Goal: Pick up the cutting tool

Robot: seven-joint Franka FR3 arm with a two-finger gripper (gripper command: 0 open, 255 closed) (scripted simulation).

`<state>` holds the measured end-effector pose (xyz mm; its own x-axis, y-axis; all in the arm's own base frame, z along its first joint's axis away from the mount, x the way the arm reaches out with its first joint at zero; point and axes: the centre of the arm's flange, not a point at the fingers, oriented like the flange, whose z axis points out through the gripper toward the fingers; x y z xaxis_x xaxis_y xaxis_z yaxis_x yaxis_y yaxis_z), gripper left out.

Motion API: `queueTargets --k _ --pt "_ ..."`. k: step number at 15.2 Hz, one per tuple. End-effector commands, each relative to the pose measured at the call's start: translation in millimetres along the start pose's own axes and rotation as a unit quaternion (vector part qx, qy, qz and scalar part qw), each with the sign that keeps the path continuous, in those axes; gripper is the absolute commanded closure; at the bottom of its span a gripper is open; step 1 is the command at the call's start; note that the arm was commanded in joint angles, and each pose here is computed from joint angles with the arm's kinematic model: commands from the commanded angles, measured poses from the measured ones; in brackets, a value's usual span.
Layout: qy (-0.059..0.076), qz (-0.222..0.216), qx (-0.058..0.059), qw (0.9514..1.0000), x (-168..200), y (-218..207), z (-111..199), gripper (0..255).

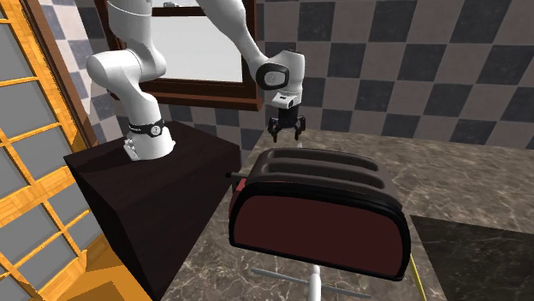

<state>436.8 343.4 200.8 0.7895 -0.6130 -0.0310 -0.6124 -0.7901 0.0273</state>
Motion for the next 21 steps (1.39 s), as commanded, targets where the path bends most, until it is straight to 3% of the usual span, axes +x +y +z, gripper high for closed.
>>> queueTargets --k 1,5,14,15,21 --pt "0.000 0.014 0.002 0.9999 1.3 -19.9 19.4 0" --pt "0.000 0.038 0.005 0.9993 4.5 -54.3 51.7 0" --pt "0.000 0.038 0.005 0.9993 5.7 -55.4 91.7 0" --pt "0.000 0.038 0.005 0.9993 5.4 -54.8 91.6 255" --pt "0.000 0.038 0.005 0.9993 5.3 -55.3 91.4 255"
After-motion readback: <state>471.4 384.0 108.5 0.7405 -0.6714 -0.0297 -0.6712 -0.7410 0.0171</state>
